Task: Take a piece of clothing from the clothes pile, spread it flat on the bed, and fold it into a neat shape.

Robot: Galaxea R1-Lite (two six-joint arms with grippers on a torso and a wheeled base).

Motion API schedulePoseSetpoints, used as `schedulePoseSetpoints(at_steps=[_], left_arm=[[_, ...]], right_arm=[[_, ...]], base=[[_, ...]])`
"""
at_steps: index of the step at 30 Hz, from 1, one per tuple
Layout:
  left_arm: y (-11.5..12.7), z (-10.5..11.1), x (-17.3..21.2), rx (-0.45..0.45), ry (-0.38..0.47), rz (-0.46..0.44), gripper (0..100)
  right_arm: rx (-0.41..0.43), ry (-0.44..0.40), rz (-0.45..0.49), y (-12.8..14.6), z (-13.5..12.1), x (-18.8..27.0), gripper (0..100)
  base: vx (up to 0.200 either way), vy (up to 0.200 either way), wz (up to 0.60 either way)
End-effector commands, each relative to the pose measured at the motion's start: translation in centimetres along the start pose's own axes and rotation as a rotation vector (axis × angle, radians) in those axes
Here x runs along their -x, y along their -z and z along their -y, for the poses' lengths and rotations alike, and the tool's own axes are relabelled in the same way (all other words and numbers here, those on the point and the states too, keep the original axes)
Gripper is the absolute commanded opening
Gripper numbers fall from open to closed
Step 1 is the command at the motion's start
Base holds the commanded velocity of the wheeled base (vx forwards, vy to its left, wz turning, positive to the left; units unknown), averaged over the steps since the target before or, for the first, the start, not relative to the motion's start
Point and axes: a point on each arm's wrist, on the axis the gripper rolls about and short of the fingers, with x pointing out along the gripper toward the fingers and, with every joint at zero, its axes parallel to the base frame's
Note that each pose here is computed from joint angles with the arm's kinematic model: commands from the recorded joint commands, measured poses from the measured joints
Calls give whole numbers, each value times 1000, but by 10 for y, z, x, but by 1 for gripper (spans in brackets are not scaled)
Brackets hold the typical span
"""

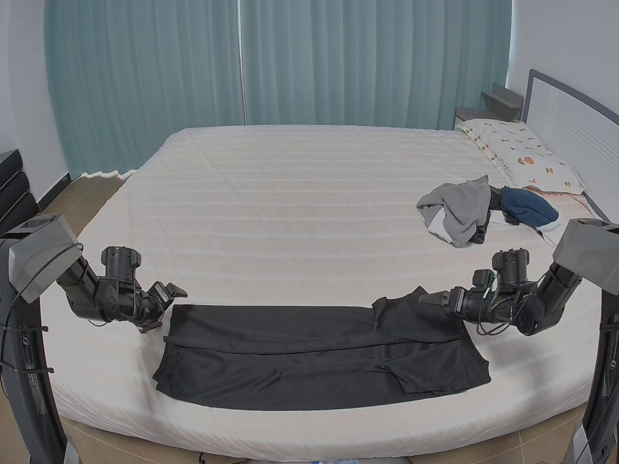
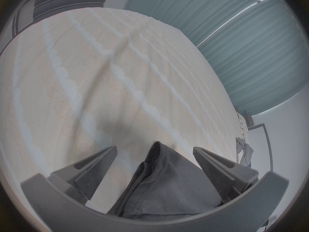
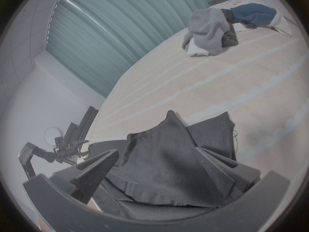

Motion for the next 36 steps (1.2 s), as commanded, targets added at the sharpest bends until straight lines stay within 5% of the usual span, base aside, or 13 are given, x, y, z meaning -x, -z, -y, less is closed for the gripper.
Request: schedulePoseSetpoints(at_steps=[1,19,20,36], left_arm=[[0,0,1,-1,0,3,100],[0,1,1,-2,0,3,100],[0,1,1,-2,0,3,100],[-2,3,4,-12,-6,21,100]], right_arm=[[-6,14,-22,7,10,-10,100],[0,40,-20,8,26,-14,100],[13,44,-28,10,27,-14,0],[74,95,-25,16,42,8,0]], base=[[0,0,0],[0,0,0],[0,0,0],[0,0,0]])
